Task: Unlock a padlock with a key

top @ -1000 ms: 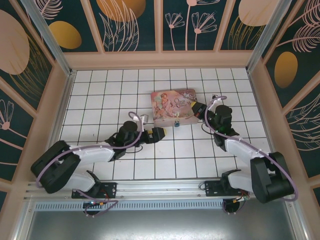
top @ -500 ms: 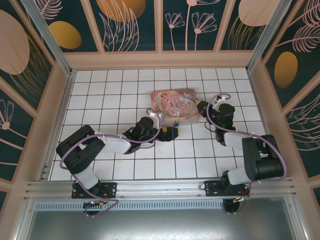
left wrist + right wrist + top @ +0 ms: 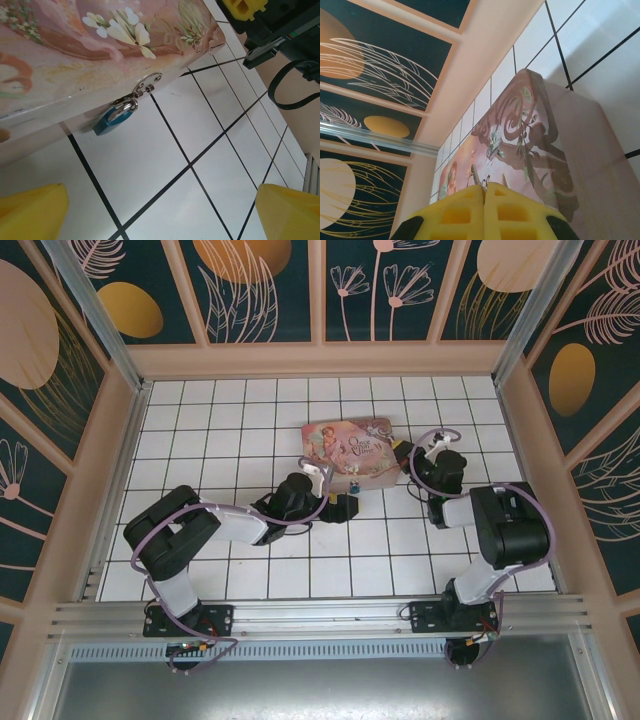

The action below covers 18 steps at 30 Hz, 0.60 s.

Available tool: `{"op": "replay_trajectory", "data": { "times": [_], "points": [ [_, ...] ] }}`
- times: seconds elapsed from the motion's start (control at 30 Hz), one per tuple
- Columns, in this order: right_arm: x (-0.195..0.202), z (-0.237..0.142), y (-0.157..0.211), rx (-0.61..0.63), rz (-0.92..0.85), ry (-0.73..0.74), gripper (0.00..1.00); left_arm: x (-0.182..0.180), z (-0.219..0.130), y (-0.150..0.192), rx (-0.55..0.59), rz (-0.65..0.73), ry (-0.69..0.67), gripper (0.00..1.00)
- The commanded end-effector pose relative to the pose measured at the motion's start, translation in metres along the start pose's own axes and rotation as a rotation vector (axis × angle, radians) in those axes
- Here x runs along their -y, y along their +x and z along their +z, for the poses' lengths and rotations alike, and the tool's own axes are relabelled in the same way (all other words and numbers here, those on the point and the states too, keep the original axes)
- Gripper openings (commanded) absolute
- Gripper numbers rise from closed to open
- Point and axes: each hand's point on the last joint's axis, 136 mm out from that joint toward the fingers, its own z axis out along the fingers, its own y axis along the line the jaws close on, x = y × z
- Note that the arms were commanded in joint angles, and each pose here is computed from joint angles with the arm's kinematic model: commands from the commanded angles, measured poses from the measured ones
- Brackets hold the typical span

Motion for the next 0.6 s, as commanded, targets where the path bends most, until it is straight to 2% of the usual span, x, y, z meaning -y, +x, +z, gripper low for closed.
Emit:
{"op": "replay_trajectory", "data": {
  "times": [0.0,0.57],
  "points": [
    [-0.016,0.002,0.006,0.001,-0.007,-0.072,0.0,-0.003,0.004,-0.002,0.011,0.03,-0.019,0.96],
    [-0.009,0.026,0.05,-0.092,0.042,-0.074,0.0,-0.034,-0.008,-0.015,0.046,0.049,-0.114,0.97]
  ]
}}
